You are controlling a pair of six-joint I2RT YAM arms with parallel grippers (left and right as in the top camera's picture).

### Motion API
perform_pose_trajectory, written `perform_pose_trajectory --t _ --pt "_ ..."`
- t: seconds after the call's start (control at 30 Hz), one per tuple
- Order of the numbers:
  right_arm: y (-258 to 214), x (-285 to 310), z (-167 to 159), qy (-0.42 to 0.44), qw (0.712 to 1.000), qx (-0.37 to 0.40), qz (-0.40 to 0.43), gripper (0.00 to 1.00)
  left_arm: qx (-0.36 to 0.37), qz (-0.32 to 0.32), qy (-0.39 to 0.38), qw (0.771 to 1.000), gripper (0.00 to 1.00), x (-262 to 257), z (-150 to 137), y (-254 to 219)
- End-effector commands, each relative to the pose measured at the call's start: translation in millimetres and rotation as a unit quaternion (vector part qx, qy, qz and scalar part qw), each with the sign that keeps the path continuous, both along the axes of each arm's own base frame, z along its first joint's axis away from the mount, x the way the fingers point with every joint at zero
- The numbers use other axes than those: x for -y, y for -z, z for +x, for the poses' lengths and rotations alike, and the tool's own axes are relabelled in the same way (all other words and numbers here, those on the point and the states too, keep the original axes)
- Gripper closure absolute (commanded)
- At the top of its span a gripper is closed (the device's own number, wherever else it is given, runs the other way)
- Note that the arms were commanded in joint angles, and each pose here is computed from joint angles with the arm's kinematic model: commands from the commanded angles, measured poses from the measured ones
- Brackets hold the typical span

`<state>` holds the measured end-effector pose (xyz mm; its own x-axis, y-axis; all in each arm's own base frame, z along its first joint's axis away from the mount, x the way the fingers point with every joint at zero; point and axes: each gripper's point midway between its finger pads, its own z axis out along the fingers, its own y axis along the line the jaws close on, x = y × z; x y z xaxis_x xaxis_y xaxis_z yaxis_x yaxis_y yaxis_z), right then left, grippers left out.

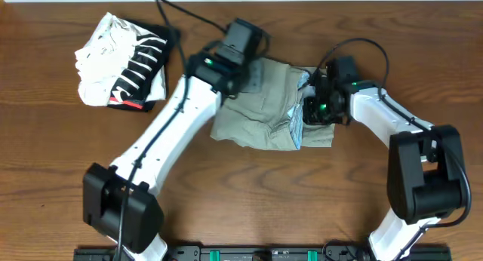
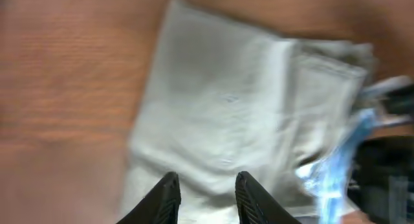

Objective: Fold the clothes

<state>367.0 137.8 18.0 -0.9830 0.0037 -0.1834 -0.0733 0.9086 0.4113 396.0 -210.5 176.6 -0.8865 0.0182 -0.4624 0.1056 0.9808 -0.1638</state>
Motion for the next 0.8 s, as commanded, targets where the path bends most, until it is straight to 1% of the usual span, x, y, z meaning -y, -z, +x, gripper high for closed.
perform_pose_trajectory --t 0.0,0.03,0.07,0.1,0.2,0.3,0.43,0.77 --pt "-14.4 -9.7 -0.9 0.017 0.999 -0.007 0.046 0.78 -0.007 0.017 -0.005 1.000 0.69 -11.6 -0.3 1.5" --pt "-18.0 -12.2 0.0 0.016 0.998 -0.006 0.062 0.72 -0.011 0.020 -0.006 1.000 0.69 -14.4 -1.2 2.6" --pt "-21.5 -12.8 1.5 0.016 0.997 -0.004 0.076 0.64 -0.015 0.024 -0.005 1.000 0.69 -17.4 -2.2 3.7" --pt "-23.9 -11.9 2.5 0.018 0.996 -0.004 0.085 0.59 -0.017 0.027 -0.004 0.999 0.69 -18.8 -3.1 4.6" --pt "-29.3 -3.8 4.1 0.031 0.993 -0.010 0.110 0.50 -0.025 0.033 -0.002 0.999 0.69 -22.0 -6.0 6.7" --pt "-35.6 1.6 4.9 0.040 0.989 -0.017 0.142 0.44 -0.028 0.035 0.000 0.999 0.69 -22.7 -7.4 8.8" --pt "-47.0 1.3 5.2 0.034 0.981 -0.016 0.190 0.43 -0.034 0.038 0.000 0.999 0.69 -23.5 -9.1 13.8" --pt "-54.7 -5.8 1.1 0.022 0.975 -0.022 0.220 0.43 -0.048 0.046 0.000 0.998 0.69 -26.7 -15.1 28.9"
